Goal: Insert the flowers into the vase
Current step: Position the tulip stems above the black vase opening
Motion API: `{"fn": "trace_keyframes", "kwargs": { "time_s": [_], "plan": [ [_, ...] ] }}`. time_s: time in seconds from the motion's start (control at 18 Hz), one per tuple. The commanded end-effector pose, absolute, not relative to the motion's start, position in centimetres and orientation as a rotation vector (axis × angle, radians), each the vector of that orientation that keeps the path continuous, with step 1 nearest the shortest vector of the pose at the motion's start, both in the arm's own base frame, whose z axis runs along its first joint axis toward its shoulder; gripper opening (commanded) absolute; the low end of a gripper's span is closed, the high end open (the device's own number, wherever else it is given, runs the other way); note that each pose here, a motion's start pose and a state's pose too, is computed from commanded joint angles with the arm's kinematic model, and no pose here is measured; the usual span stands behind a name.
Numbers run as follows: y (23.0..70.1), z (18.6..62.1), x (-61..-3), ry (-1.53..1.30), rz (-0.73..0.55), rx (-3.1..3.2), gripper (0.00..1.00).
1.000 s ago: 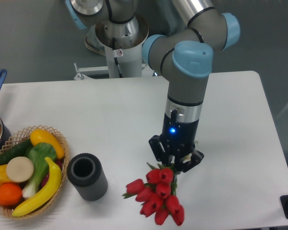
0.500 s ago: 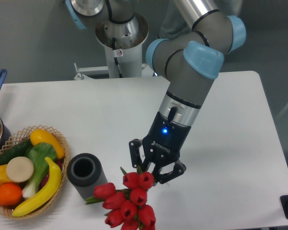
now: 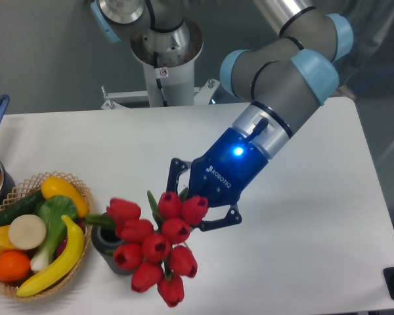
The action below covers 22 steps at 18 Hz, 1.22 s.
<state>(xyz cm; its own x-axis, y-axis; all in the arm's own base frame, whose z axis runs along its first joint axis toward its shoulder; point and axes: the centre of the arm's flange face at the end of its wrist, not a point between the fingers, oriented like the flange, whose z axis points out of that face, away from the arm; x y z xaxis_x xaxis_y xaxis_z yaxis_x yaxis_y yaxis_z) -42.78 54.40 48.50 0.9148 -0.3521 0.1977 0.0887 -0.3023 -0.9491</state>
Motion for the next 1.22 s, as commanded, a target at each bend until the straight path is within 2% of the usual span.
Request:
{"fn": "trace_keyframes", "kwargs": {
  "time_s": [0.44, 1.22],
  "plan": [
    [54.1, 46.5, -41.0, 0.196, -0.613, -1.699, 0.08],
    [56.1, 44.6, -38.9, 0.261, -0.625, -1.696, 0.11]
  ]
}}
